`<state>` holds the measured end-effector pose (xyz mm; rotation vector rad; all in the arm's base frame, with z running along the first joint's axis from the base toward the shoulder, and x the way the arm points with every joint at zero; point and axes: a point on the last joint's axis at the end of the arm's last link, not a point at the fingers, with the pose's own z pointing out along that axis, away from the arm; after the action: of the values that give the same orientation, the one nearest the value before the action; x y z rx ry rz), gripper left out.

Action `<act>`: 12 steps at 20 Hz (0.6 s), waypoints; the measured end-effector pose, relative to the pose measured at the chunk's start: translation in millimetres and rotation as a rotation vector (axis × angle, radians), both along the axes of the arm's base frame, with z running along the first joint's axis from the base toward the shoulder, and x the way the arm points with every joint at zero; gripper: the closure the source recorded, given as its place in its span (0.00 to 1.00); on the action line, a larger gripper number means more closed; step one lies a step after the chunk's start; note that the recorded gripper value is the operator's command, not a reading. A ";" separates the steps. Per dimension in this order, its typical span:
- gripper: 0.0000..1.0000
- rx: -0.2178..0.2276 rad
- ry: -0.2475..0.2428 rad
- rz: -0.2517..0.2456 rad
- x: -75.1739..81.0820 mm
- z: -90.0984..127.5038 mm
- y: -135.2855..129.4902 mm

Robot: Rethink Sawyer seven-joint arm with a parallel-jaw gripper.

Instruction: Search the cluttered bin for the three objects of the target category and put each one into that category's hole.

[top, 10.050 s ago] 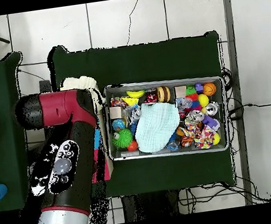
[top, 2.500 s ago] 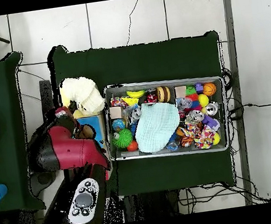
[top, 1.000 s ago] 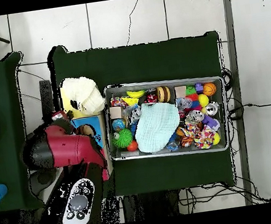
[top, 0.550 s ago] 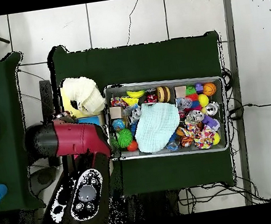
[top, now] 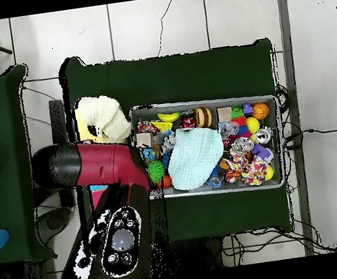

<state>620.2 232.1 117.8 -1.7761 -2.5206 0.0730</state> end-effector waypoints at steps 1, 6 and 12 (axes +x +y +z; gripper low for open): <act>1.00 0.005 -0.004 -0.001 7.1 6.1 -0.9; 1.00 0.012 -0.022 0.014 28.3 21.3 4.1; 1.00 0.016 -0.059 0.031 57.1 35.2 7.2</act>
<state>677.3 239.3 153.0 -1.7588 -2.5815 0.0020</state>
